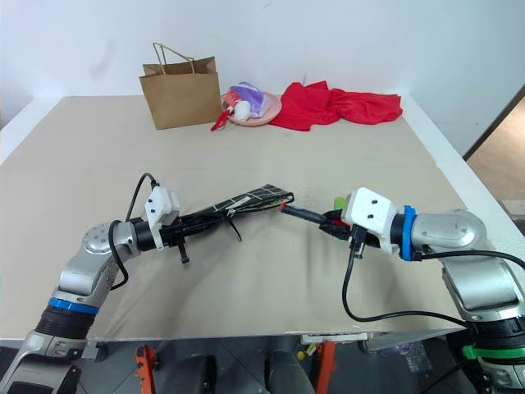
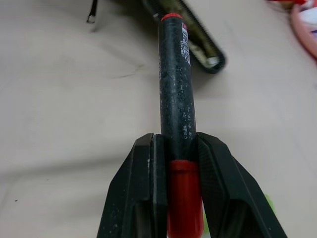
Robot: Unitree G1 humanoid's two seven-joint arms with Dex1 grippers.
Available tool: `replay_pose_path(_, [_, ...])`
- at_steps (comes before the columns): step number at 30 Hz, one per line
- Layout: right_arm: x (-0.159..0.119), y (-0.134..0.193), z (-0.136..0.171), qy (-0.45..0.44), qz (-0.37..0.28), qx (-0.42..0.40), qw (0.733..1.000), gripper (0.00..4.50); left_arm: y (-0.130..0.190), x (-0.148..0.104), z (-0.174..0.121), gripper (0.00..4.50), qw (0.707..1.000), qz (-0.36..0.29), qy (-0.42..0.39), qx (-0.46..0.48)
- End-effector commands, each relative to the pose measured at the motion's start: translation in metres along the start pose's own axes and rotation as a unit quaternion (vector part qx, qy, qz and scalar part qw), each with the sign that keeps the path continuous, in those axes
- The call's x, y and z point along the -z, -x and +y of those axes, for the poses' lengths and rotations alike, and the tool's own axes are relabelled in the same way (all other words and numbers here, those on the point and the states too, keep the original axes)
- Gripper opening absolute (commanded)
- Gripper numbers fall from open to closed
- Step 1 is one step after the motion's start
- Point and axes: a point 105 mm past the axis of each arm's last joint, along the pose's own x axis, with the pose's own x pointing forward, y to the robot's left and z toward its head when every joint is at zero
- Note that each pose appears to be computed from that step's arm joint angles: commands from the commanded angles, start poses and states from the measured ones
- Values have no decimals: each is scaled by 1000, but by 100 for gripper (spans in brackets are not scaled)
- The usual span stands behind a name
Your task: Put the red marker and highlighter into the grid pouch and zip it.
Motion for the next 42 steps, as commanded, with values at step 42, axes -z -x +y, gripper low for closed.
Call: replay_pose_path(42, [-54, -80, -12, 195, -26, -82, 977, 62, -12, -8, -17, 0, 999, -16, -30, 38])
